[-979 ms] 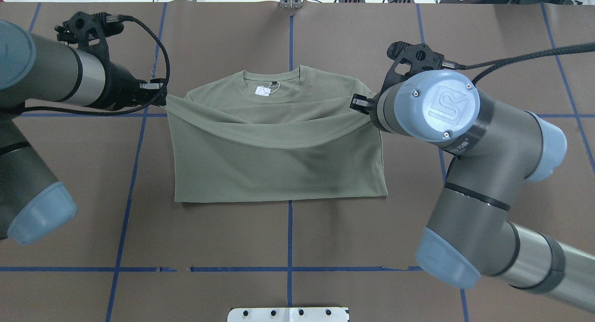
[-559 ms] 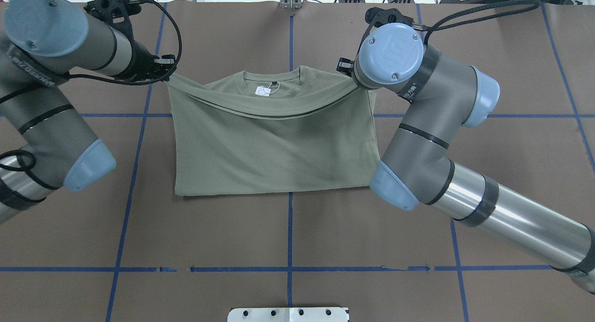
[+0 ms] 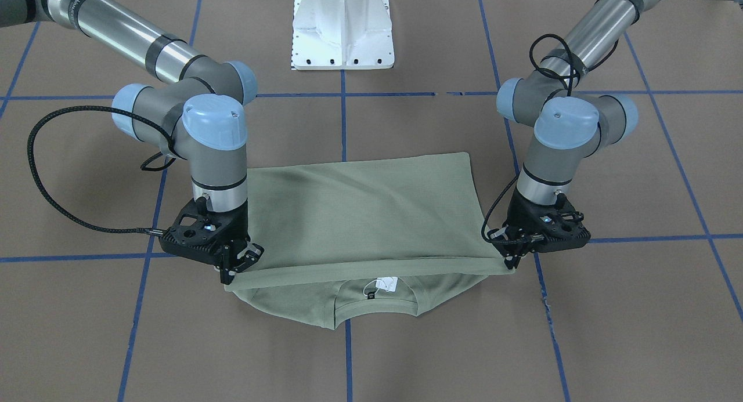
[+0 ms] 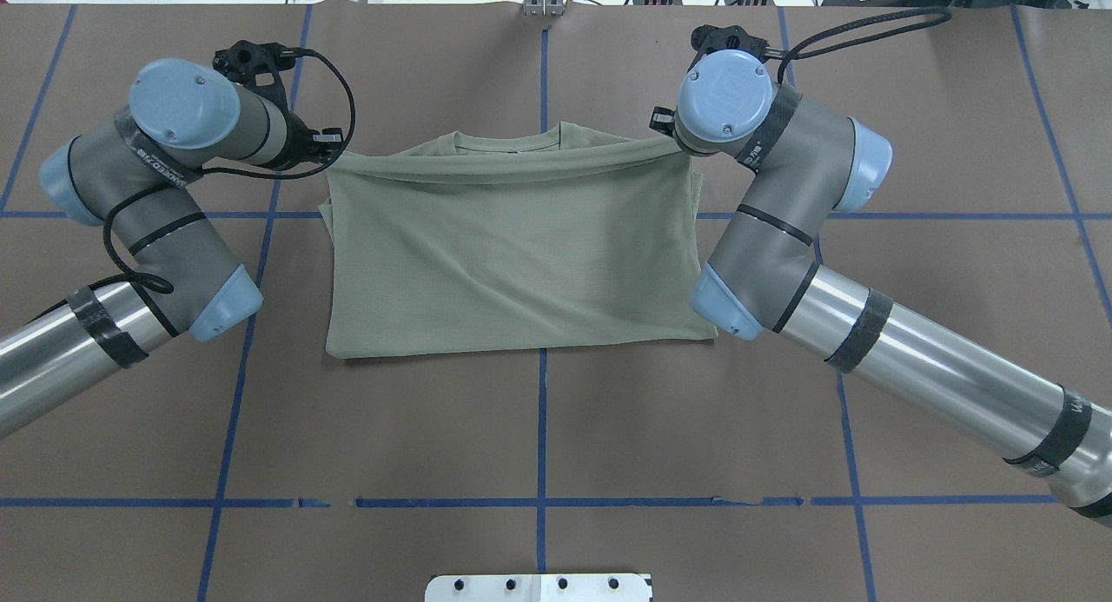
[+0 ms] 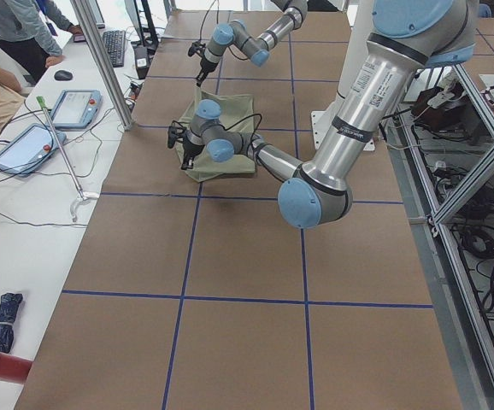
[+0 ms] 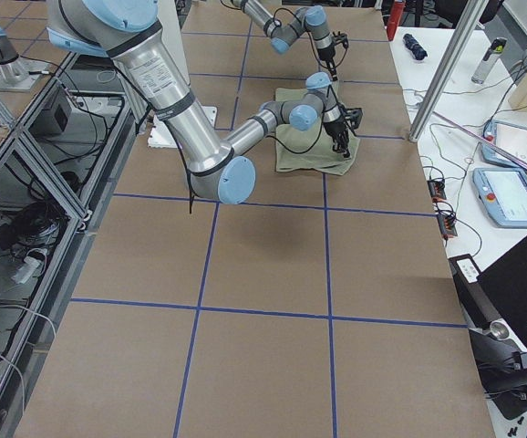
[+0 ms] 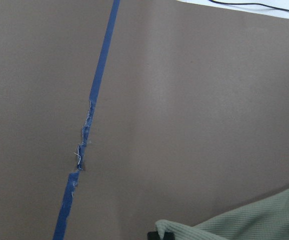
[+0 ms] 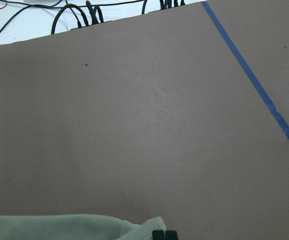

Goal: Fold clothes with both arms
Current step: 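Release the hem near the collar and draw the left gripper back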

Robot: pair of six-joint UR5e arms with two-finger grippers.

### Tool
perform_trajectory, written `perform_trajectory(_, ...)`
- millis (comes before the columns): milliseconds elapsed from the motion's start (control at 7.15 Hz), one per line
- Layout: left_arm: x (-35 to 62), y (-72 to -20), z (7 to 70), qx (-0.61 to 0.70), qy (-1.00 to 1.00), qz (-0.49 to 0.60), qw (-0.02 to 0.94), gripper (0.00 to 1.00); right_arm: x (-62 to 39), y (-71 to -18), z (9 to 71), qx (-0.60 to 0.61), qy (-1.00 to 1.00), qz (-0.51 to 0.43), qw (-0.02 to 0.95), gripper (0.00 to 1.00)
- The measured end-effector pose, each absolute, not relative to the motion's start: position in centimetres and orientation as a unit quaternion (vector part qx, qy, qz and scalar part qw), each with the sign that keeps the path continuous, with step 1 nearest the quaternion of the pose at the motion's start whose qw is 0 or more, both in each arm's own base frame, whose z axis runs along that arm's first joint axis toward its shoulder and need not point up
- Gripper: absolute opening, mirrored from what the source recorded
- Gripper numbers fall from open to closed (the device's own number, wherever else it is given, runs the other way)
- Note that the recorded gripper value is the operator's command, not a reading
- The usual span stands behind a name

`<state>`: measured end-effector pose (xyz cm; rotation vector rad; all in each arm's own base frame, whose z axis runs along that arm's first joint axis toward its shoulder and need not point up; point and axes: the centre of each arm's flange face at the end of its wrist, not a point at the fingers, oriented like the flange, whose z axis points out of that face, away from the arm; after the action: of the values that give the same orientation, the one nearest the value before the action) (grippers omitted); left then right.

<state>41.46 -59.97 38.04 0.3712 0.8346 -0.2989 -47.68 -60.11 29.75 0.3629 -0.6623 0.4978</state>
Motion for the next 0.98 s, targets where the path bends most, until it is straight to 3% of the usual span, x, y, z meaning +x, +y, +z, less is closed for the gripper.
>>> perform_trajectory(140,41.8,-59.9,38.1,0.179,0.403,-0.141,0.886,0.99,-47.9,-60.2,30.1,0.174,-0.318,0.239,0.901,0.99)
perform_trajectory(559,40.4,-57.5,35.4,0.205,0.427,-0.069,0.878,1.0,-47.8,-60.1,29.4,0.18,-0.323,0.196,0.908,1.0)
perform_trajectory(839,36.9,-51.0,34.5,0.205,0.467,-0.019,0.86,0.99,-46.4,-59.6,28.8,0.178,-0.339,0.148,0.912,1.0)
perform_trajectory(979,36.2,-47.0,35.2,0.197,0.484,-0.016,0.852,0.86,-46.0,-59.3,28.6,0.179,-0.343,0.142,0.911,1.0)
